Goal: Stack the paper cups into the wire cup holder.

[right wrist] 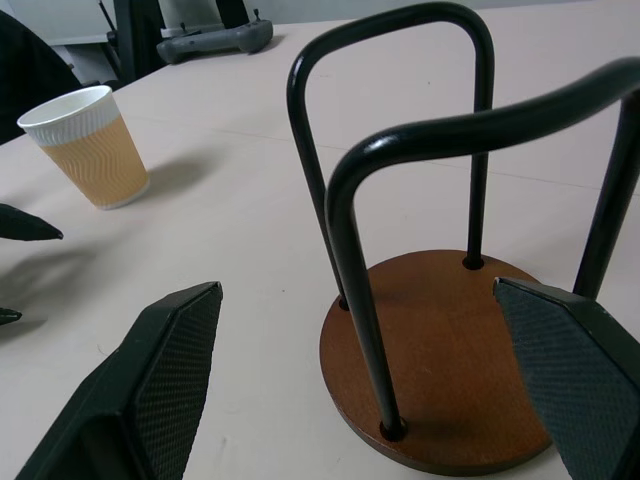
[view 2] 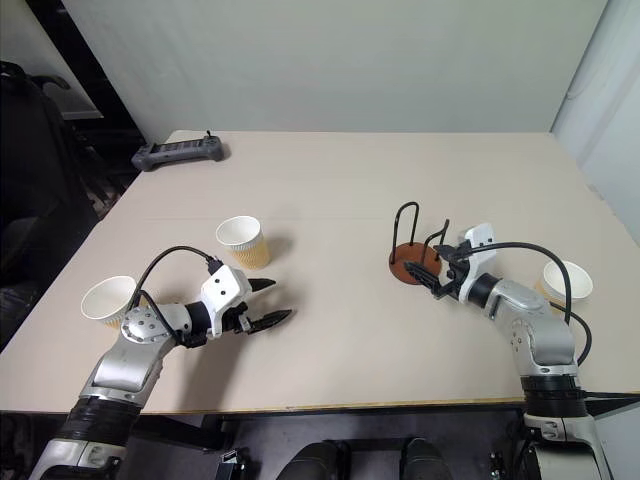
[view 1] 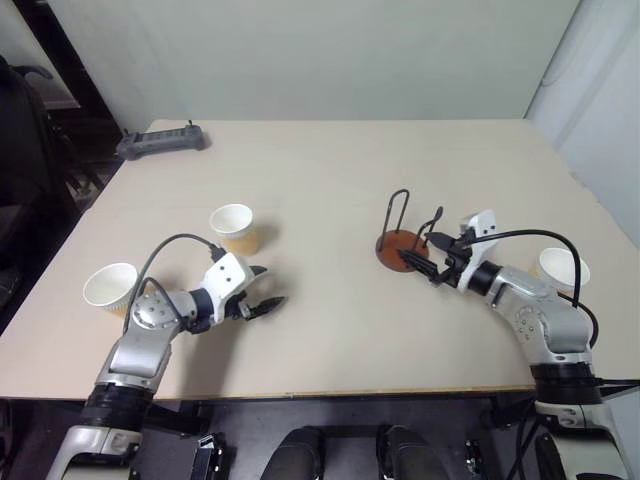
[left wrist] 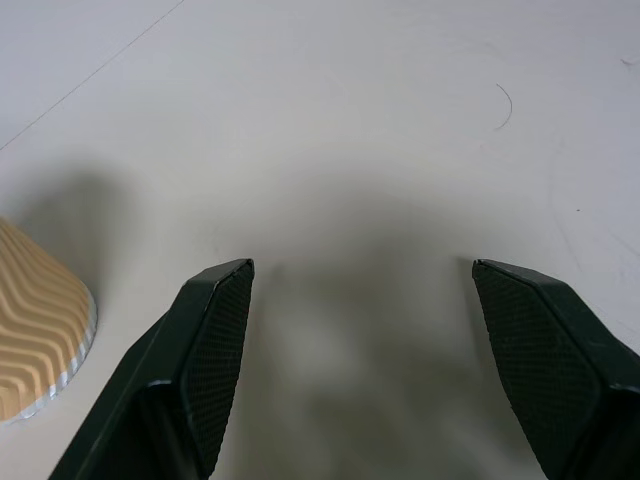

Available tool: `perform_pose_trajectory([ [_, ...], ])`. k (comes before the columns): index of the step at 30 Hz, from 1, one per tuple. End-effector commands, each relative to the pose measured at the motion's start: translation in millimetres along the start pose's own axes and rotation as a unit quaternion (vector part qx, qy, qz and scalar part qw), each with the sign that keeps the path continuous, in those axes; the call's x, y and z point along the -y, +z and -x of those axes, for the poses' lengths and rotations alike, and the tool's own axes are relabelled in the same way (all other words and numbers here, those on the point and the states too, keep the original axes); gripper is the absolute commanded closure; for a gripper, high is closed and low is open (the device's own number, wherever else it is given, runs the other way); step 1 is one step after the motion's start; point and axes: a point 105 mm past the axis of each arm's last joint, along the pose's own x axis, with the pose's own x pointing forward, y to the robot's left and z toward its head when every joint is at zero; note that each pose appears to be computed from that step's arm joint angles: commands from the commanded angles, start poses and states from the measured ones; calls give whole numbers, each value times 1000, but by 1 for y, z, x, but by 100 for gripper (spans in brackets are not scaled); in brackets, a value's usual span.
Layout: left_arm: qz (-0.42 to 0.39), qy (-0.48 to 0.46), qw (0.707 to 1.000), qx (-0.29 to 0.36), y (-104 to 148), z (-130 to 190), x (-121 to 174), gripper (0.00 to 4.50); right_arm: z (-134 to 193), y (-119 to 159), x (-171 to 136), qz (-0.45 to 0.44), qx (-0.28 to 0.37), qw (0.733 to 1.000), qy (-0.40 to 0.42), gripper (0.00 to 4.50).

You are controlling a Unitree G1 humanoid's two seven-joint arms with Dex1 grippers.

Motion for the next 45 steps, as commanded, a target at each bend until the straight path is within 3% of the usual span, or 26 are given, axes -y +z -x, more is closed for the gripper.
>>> perform_pose_trajectory([
  [1, -14, 15, 1000, 19, 14, 4, -6, 78, -2, 16, 0, 26, 15, 1000, 3, 0],
  [45, -20, 12, 1000, 19, 15, 0, -11, 78, -15, 3, -3, 25, 19, 999, -20, 0],
])
